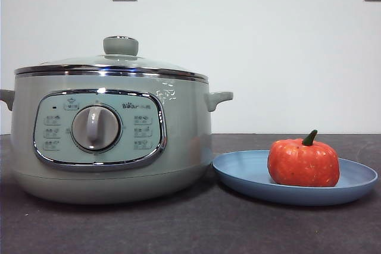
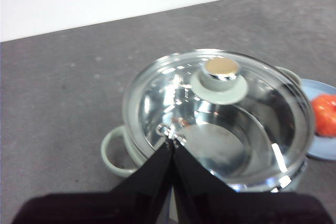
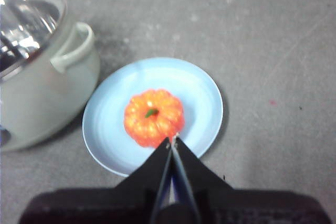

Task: Take the pumpkin out from the steamer,put the pumpkin in the blue plate,close the lid

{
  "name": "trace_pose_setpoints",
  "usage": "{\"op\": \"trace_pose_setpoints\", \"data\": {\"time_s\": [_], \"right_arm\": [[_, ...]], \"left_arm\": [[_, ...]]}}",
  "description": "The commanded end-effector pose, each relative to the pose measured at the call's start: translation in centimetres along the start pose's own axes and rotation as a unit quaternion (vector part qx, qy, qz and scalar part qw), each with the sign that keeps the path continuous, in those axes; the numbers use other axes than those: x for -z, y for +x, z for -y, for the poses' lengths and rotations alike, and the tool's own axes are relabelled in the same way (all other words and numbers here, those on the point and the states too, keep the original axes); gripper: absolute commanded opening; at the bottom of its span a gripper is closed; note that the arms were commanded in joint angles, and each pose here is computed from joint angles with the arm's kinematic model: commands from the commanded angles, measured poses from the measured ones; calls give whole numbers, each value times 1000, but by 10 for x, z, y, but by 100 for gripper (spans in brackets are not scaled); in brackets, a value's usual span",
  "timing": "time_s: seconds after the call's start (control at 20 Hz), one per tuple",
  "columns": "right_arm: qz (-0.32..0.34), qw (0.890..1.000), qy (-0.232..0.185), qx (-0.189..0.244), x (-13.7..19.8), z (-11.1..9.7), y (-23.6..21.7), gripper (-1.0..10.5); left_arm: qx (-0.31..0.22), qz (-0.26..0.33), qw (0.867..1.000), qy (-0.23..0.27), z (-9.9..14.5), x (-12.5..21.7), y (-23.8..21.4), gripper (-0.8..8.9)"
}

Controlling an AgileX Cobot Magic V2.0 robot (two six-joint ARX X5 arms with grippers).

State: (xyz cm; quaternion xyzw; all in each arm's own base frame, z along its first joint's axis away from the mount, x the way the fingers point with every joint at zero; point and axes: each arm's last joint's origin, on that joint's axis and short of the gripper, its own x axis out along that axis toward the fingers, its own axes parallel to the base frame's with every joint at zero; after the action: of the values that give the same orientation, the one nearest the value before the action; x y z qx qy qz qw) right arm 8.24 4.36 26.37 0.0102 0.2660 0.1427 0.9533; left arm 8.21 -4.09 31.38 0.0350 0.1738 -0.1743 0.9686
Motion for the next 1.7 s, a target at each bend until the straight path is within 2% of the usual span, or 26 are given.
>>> {"op": "trace_pose_setpoints", "data": {"time_s": [0.05,0.2,0.3,0.4,0.5,0.7,0.8,0.9,1.7], "right_arm": [[0,1000,4,-1,1,0,1,-16],[1,1000,5,2,1,0,1,-16],[1,1000,4,0,1,0,1,-16],[1,1000,4,1,1,0,1,-16],[1,1000,5,1,1,0,1,-16],[1,1000,4,1,1,0,1,-16],[1,1000,5,1,1,0,1,-16],[0,1000,4,0,1,0,1,-16],[1,1000,4,1,1,0,1,-16]], "left_arm": [[-14,28,999,18,-5,8,-22,-3],[-67,106,992,-10,-13,25,-42,-3],[-118,159,980,-21,-18,43,-35,-3],[-157,182,970,-24,-23,65,-16,-3],[-161,170,972,-26,-29,89,10,-4],[-161,87,982,-36,-35,141,48,-3],[-156,67,984,-56,-36,156,57,-3],[-155,82,983,-54,-36,153,57,-3],[-156,71,984,-55,-36,156,57,-3]]}}
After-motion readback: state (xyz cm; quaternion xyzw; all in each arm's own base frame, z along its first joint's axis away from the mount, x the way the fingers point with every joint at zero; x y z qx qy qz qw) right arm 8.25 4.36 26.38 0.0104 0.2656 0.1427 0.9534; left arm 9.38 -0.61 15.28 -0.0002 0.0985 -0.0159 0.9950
